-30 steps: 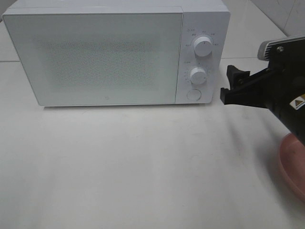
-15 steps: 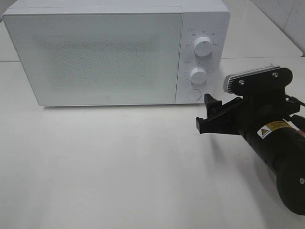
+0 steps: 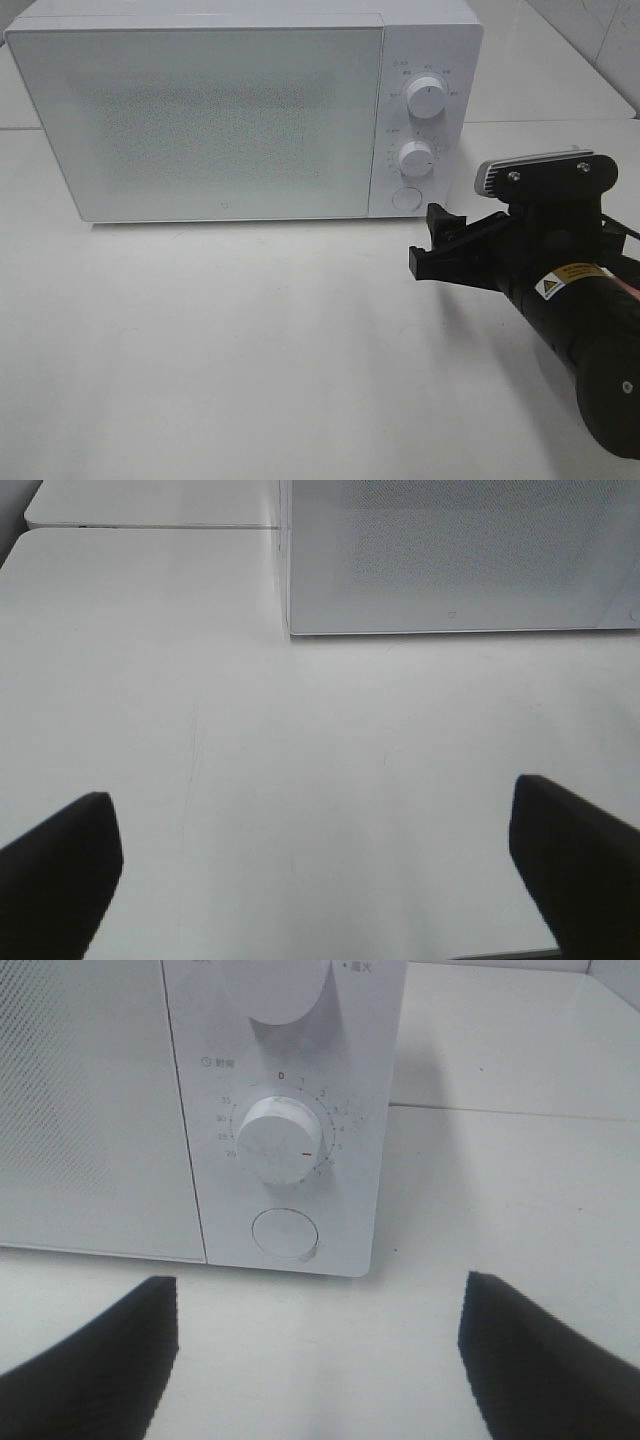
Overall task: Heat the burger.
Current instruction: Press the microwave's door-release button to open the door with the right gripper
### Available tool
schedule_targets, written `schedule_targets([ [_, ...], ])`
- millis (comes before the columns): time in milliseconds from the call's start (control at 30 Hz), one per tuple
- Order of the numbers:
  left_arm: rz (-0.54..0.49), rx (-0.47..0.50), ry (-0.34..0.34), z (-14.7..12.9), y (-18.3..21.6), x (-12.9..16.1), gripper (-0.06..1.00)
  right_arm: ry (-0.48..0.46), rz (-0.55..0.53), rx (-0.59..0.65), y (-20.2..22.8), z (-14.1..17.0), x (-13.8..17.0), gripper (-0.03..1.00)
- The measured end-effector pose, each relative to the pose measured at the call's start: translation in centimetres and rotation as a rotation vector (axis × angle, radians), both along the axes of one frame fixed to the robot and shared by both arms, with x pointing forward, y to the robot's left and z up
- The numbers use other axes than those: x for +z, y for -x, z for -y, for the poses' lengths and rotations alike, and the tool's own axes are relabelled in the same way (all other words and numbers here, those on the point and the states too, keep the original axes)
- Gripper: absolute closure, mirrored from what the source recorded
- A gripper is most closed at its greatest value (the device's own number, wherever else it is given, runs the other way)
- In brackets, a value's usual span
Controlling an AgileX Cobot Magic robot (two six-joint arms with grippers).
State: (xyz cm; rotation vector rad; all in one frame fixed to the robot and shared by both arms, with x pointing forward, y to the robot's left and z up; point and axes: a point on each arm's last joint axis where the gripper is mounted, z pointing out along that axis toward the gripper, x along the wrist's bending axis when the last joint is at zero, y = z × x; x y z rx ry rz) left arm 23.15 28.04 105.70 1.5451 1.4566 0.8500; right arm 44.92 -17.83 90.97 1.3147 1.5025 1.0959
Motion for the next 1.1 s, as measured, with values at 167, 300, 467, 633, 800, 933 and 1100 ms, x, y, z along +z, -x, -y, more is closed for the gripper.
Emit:
schedule_targets([
  [167,0.0,0.0,0.0,0.0,0.0,0.0,-0.03,-0.21,-0.018,-0.06,0.0,0.02,0.01,0.21],
  [300,0.0,0.0,0.0,0.0,0.0,0.0,-0.03,-0.497,-0.043,-0.141,0.0,0.03,0.0,0.26],
  [467,0.0,0.0,0.0,0.0,0.0,0.0,-0.03,-0.757,-0.064,-0.216,-0.01,0.05,0.0,0.34],
  [633,0.0,0.0,0.0,0.0,0.0,0.0,-0.03,-1.014,-0.088,-0.292,0.0,0.08,-0.03,0.52],
  [800,0.0,0.0,0.0,0.0,0.0,0.0,-0.03,-1.162,-0.099,-0.336,0.0,0.1,-0.03,0.75],
  [933,0.0,0.0,0.0,0.0,0.0,0.0,-0.03,-1.272,-0.106,-0.37,0.0,0.13,-0.04,0.94],
  [1100,0.0,0.0,0.0,0.0,0.0,0.0,-0.03,-1.364,-0.146,-0.417,0.09,0.08,-0.34,0.96],
])
